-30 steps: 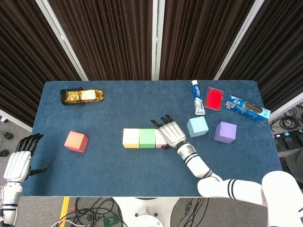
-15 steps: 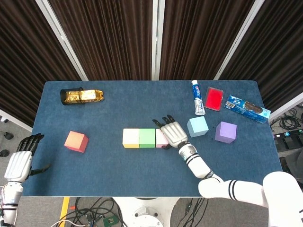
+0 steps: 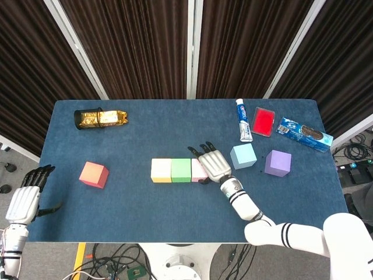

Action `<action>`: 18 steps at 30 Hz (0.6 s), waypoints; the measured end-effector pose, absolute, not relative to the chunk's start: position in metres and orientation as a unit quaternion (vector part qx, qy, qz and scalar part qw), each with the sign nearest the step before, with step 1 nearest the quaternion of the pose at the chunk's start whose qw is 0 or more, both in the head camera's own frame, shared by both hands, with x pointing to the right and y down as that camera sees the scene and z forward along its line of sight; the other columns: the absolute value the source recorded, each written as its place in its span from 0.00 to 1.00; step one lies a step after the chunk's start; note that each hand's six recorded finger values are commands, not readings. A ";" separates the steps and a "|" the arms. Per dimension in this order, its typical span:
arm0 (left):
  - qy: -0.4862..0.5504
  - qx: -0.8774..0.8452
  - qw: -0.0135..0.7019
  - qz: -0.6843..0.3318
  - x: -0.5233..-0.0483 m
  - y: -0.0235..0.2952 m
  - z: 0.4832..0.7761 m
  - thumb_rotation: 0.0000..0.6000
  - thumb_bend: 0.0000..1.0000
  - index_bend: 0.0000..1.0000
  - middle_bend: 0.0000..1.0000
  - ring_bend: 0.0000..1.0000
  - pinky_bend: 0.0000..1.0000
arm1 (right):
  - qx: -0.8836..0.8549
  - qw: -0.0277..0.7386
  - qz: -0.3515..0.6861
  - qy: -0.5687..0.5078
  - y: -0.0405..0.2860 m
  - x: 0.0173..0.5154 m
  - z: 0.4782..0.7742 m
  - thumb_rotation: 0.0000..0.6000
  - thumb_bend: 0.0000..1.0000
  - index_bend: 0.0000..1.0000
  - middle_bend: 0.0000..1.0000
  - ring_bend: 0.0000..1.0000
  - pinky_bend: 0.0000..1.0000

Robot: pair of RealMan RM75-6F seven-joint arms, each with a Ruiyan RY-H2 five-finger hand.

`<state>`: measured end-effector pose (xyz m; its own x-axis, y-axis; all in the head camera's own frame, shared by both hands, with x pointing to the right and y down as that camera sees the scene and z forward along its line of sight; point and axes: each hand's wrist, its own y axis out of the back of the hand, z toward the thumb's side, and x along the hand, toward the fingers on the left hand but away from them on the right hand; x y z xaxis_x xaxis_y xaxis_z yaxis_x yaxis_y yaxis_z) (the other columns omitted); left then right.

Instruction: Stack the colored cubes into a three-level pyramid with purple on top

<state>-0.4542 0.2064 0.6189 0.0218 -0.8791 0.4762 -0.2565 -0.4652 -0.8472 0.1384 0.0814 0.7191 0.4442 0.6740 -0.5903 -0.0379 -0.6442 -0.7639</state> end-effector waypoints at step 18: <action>0.430 -0.658 0.284 -0.550 -0.453 0.205 0.619 1.00 0.18 0.08 0.06 0.00 0.06 | -0.766 0.365 0.488 -0.203 0.080 0.133 0.722 1.00 0.09 0.00 0.60 0.09 0.00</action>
